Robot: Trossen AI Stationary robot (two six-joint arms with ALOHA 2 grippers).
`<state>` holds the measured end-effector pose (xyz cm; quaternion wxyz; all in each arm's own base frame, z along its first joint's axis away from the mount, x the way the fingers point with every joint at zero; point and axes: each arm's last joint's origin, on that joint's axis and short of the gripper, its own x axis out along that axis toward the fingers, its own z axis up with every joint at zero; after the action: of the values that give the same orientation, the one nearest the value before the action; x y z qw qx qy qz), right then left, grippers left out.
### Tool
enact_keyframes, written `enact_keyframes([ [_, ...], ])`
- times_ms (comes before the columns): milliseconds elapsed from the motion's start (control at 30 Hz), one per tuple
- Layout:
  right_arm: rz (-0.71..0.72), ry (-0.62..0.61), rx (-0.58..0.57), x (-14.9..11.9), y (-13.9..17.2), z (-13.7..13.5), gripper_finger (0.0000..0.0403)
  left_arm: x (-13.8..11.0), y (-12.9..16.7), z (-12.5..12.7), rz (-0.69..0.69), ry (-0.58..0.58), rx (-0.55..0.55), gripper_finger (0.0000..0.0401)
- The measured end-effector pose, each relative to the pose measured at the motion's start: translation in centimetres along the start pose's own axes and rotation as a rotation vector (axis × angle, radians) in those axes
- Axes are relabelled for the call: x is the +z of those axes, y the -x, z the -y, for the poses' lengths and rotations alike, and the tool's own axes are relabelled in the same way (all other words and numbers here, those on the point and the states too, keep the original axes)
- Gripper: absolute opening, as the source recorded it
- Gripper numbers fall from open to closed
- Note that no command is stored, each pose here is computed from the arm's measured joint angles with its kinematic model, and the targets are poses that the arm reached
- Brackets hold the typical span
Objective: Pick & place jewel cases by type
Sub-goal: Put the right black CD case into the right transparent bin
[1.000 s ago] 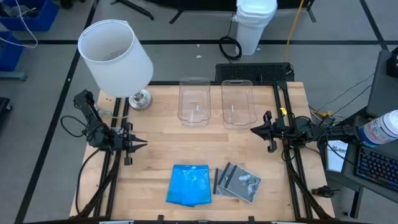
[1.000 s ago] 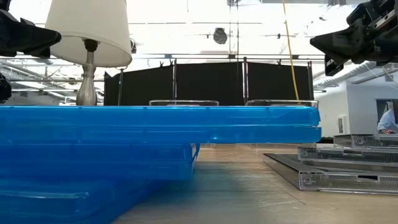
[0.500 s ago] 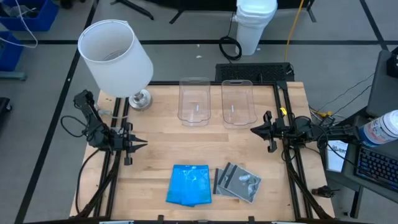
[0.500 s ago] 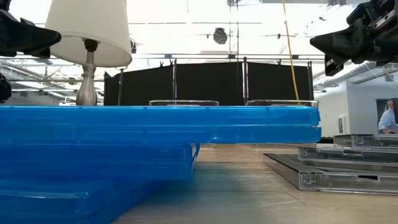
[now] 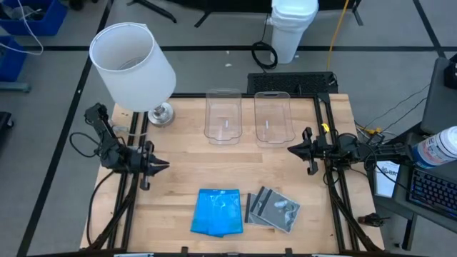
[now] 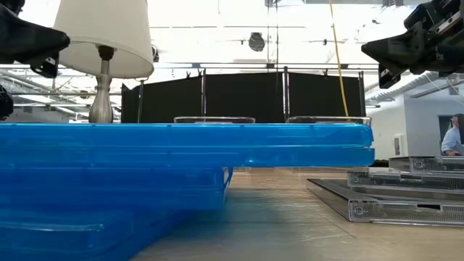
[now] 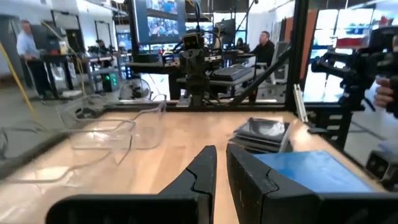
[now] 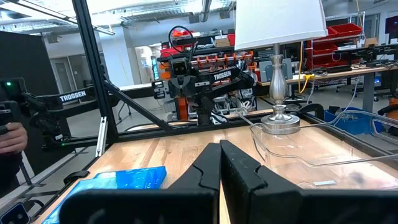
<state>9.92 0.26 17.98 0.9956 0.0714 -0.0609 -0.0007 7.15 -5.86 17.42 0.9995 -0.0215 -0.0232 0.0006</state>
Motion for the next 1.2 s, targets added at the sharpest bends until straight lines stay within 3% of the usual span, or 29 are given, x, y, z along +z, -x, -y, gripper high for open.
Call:
enact_keyframes([
  [267,0.004,0.0,0.0,0.0,0.0,0.0,0.0,0.7,-0.2,-0.5,0.034,0.102,0.105,0.0047],
  [600,0.036,-0.002,0.004,0.3,0.0,0.0,0.0,5.1,-3.5,0.3,-0.027,0.038,0.038,0.0046],
  [767,0.031,-0.002,0.004,0.3,0.0,0.0,0.0,6.2,-8.4,1.5,-0.18,-0.01,0.037,0.0046],
  [933,0.024,-0.06,0.015,0.2,0.0,-0.1,0.0,5.3,-14.9,2.8,-0.358,-0.053,0.038,0.0046],
  [1200,-0.017,-0.039,0.141,0.0,0.0,-0.4,0.0,5.5,-25.2,5.6,-0.4,-0.174,-0.008,0.0046],
])
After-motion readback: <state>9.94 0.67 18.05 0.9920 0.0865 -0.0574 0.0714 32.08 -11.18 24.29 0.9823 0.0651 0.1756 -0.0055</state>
